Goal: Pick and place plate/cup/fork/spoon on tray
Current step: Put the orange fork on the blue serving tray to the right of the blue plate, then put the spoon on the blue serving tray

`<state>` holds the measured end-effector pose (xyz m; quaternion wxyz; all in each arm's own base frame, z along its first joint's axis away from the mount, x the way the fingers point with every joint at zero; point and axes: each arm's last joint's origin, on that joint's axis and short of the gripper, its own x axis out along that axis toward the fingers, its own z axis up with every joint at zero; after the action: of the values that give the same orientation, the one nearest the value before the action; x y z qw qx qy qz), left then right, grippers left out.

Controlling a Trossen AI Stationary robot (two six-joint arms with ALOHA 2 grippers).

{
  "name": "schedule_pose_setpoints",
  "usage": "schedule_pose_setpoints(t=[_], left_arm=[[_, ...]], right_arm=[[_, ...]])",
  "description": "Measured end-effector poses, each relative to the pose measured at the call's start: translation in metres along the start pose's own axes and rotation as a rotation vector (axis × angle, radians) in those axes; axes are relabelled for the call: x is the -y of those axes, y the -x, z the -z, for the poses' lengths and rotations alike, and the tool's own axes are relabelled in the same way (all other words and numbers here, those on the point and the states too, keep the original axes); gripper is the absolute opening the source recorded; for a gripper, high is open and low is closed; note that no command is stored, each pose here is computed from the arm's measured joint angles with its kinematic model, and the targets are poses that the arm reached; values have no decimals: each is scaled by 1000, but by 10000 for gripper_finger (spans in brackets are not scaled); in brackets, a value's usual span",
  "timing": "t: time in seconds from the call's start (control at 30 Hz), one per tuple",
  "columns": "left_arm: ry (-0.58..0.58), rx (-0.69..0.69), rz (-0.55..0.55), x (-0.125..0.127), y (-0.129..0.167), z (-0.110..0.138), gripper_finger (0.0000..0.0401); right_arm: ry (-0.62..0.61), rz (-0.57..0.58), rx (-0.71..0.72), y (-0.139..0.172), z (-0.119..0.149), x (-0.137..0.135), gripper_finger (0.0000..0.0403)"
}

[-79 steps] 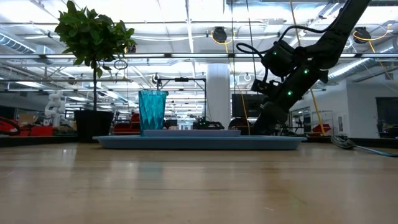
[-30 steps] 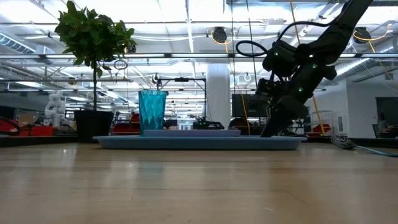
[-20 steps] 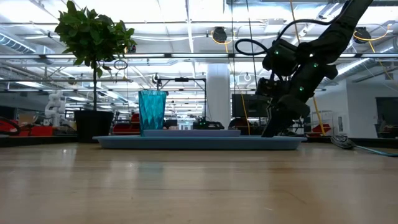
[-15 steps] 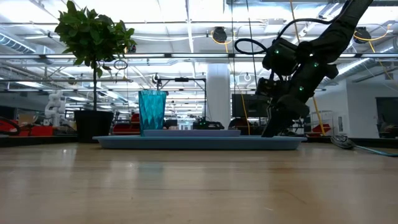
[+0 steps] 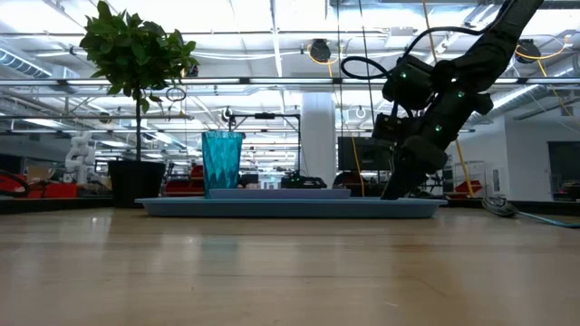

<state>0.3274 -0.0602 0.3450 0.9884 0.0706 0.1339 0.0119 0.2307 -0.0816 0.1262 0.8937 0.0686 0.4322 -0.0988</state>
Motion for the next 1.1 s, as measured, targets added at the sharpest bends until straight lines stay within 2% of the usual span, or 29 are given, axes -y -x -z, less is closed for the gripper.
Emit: schedule_pose_setpoints(t=[0.37, 0.73, 0.93, 1.1], left_arm=[[-12, 8, -1, 0, 0, -1, 77], [-26, 8, -1, 0, 0, -1, 77], [-36, 5, 0, 0, 0, 0, 77], [-48, -2, 0, 0, 0, 0, 77]], right_arm=[[-14, -11, -20, -9, 3, -4, 0], [-47, 9, 5, -3, 0, -4, 0], [-175, 18, -23, 21, -3, -8, 0], [-373, 198, -64, 55, -2, -20, 0]])
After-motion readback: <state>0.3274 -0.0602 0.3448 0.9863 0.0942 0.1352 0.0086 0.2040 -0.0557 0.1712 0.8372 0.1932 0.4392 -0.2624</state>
